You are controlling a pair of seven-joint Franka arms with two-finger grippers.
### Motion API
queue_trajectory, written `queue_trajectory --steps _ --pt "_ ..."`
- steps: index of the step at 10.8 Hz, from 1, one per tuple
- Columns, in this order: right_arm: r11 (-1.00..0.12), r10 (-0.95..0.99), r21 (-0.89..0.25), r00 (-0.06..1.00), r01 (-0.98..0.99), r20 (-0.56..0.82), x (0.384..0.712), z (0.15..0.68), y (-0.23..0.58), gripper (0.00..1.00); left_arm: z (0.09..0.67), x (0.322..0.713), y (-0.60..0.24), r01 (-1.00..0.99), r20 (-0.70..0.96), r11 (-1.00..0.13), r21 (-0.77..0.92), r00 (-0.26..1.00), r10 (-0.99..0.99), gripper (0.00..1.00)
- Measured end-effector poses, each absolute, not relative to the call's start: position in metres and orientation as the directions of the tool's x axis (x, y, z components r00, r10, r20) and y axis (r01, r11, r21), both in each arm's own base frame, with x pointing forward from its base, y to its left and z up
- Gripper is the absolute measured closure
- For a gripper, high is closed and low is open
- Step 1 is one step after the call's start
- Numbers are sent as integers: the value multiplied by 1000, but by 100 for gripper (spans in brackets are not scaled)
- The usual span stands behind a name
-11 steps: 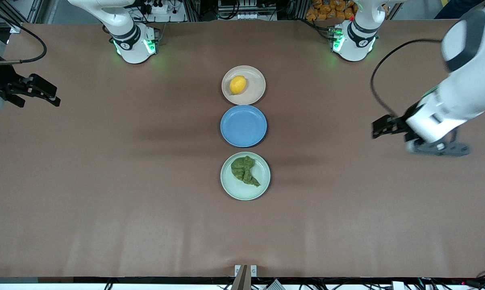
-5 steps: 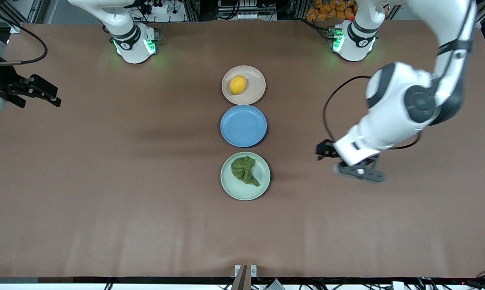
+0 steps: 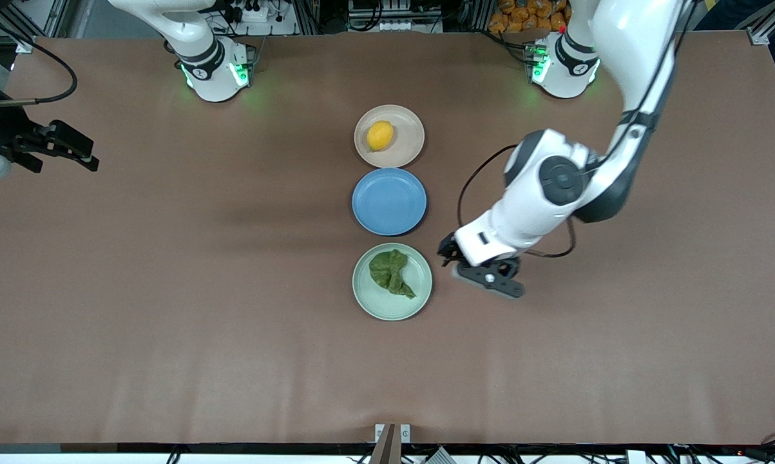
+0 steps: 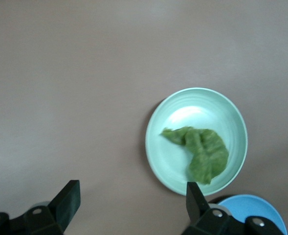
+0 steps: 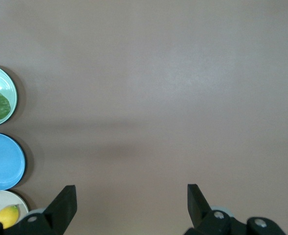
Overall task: Pick lemon and lettuce from plates
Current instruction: 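Lower the left gripper onto the lettuce leaf and close it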
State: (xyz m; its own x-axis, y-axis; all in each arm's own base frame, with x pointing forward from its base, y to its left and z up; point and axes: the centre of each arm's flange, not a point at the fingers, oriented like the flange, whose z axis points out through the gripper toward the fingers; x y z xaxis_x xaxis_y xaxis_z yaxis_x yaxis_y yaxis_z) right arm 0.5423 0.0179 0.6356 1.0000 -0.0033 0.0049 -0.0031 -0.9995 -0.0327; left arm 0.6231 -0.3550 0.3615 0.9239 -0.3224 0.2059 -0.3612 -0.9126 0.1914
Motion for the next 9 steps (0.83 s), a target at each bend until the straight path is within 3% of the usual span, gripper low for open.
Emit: queue_trajectory --steps 6,8,9 --pt "-999 -3 -33 1000 -3 2 543 634 18 0 288 595 -426 -521 284 -846 117 834 -474 6" --pt "-999 -3 -33 1000 -3 0 543 633 18 0 264 577 -455 -567 303 -816 114 802 -515 14" --pt "-999 -3 -33 1000 -3 -1 543 632 18 0 252 567 -467 -591 306 -800 102 784 -540 26"
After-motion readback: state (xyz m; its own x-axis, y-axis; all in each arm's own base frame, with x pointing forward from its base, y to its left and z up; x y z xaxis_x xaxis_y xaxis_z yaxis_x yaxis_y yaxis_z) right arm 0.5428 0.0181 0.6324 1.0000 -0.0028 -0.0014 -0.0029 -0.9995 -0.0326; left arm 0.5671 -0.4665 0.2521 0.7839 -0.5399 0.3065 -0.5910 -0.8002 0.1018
